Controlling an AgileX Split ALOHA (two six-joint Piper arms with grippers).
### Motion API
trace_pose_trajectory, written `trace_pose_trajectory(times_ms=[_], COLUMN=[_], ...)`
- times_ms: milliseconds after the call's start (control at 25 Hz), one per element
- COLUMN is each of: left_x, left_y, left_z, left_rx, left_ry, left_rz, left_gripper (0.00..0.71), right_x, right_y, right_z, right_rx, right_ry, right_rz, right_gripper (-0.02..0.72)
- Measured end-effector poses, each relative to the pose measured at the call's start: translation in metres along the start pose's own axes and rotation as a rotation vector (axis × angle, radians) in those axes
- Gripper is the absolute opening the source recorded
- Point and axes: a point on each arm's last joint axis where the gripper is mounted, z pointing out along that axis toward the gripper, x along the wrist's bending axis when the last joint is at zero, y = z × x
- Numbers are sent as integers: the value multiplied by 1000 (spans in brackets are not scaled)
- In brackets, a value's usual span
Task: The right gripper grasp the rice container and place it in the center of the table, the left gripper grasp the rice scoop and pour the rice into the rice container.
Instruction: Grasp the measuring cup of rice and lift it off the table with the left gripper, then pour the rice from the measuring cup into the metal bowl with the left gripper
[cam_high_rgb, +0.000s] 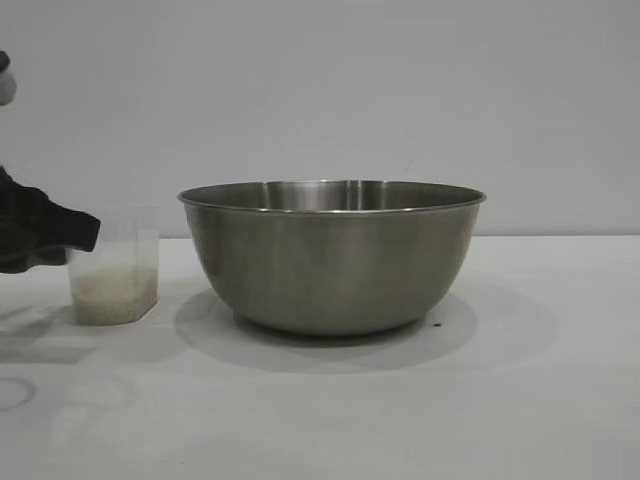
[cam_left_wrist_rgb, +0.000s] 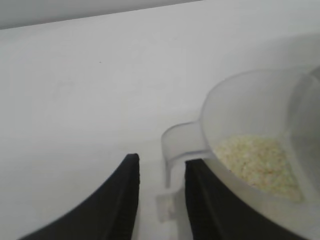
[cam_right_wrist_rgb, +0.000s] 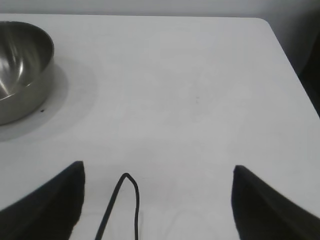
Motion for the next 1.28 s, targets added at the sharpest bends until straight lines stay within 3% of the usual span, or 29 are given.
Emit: trace_pose_trajectory(times_ms=[160, 480, 720, 1080, 1280], left_x=[-1, -2, 0, 2, -13], left_y=[2, 4, 29, 86, 122], left_z=[3, 3, -3, -12, -5], left_rx=[-10, -19, -96, -293, -467], left_ry=[-4, -11, -1, 47, -11], left_rz=[14, 59, 137, 336, 567], left_gripper=[0, 0, 0, 0, 0], right_x=[0, 0, 0, 0, 0], right_y=[0, 0, 0, 0, 0], right_z=[0, 0, 0, 0, 0], right_rx=[0, 0, 0, 0, 0], right_ry=[0, 0, 0, 0, 0], right_rz=[0, 0, 0, 0, 0], right_gripper=[538, 538, 538, 538, 538])
